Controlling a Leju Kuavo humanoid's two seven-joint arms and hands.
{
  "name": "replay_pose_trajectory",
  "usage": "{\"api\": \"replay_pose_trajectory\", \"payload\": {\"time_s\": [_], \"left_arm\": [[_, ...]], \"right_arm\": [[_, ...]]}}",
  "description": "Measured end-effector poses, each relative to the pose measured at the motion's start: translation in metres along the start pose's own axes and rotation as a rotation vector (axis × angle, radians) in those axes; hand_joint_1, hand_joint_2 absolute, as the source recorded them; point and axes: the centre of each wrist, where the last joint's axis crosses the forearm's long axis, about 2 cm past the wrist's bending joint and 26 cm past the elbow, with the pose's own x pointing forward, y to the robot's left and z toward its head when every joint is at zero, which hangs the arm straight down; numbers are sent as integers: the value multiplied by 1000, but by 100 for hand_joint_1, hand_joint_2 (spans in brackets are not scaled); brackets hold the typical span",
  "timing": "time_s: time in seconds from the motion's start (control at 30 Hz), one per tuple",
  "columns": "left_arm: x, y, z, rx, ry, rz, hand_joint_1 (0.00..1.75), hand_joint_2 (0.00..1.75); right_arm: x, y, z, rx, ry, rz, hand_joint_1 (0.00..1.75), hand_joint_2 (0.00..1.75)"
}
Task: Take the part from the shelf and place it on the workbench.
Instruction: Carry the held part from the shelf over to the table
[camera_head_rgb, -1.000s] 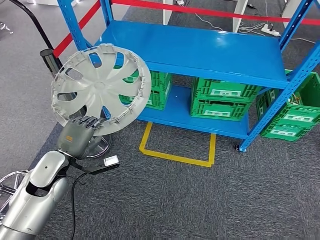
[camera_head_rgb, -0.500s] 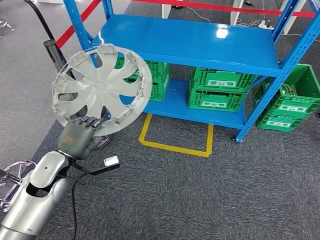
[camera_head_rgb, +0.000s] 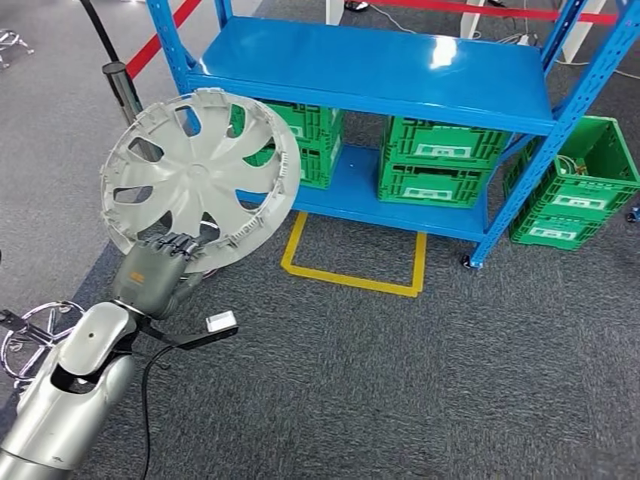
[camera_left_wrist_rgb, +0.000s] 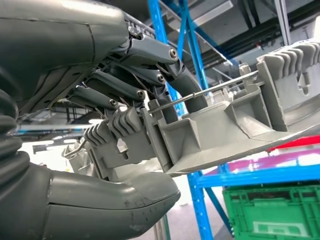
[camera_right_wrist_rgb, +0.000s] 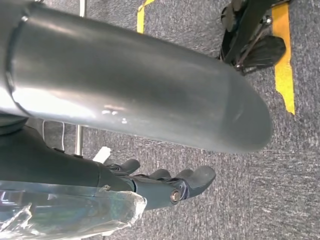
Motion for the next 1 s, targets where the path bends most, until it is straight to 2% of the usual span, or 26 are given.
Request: {"api": "replay_pose_trajectory", "payload": {"time_s": [1.0], "left_arm": [[-1, -2, 4, 10, 3, 42, 175, 175]], "right_arm": [[0, 0, 0, -9, -7, 19, 0, 0]]}}
